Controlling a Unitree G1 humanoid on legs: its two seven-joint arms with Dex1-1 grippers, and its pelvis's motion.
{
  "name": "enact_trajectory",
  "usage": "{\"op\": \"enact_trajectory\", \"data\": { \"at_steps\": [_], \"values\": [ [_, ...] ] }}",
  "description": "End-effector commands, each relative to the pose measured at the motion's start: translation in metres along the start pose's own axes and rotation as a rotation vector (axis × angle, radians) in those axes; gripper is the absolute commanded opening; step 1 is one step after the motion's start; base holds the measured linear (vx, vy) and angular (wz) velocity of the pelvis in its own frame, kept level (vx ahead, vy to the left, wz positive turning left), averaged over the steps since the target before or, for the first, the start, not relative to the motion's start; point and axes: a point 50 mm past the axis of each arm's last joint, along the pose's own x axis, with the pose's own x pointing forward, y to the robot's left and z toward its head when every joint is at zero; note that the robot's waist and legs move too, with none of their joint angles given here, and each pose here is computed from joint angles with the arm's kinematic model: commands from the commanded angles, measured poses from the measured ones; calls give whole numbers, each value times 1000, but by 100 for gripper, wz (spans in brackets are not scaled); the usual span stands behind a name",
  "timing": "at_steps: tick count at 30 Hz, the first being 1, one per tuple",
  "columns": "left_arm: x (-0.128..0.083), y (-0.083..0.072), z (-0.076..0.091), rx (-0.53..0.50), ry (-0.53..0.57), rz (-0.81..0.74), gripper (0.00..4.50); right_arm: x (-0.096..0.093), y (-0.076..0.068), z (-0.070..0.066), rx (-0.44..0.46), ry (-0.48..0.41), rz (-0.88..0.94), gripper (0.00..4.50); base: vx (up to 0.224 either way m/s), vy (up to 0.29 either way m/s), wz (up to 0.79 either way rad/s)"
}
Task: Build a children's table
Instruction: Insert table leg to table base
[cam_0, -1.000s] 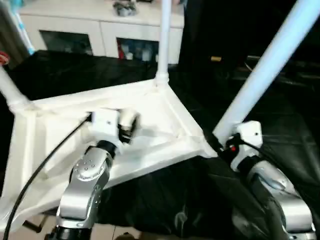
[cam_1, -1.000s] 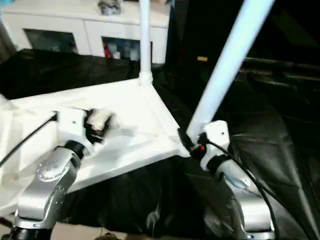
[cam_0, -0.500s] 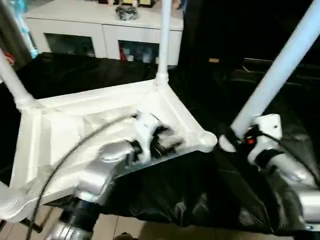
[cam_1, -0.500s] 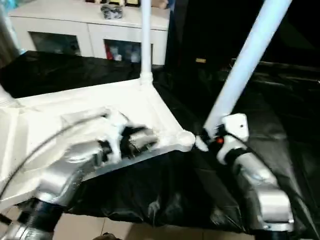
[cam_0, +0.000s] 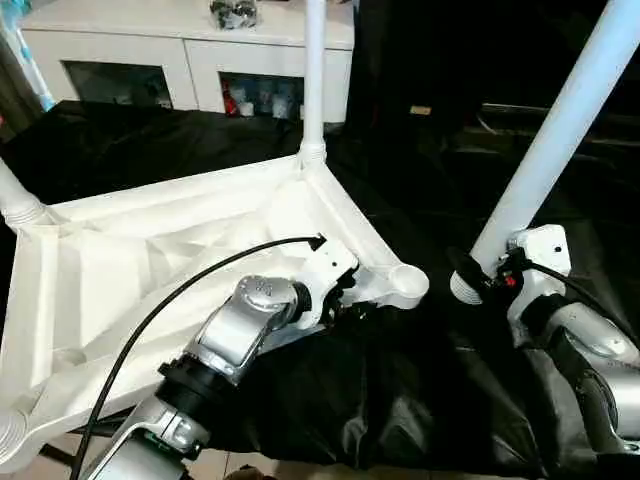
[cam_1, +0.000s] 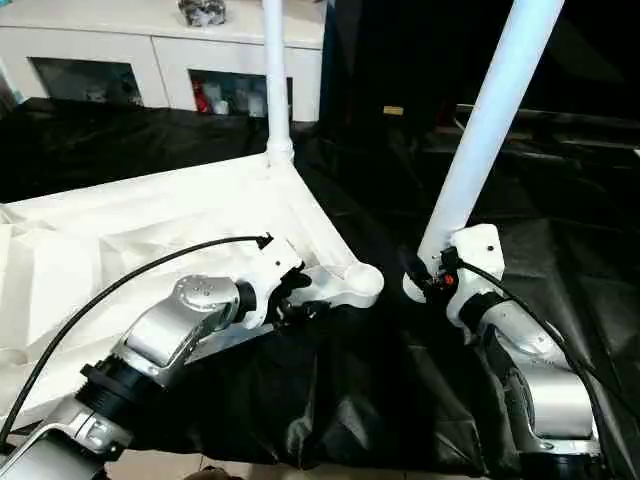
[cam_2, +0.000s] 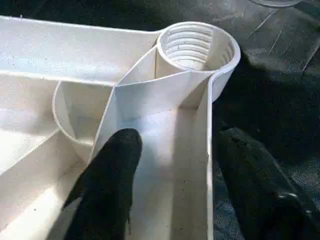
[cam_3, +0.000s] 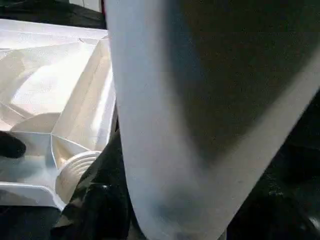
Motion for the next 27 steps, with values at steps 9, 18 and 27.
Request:
{"op": "enact_trajectory", "data": {
  "at_steps": [9,18,27],
  "values": [
    [-9,2,-3,19,46,-26,178,0,-4,4,5,-16,-16,191,0,0,0],
    [-9,0,-11,35,92,-46,86,2,-1,3,4,-15,-6,191,0,0,0],
    [-11,0,-14,55,122,-72,8,7,3,7,15,-23,45,191,0,0,0]
  ]
}}
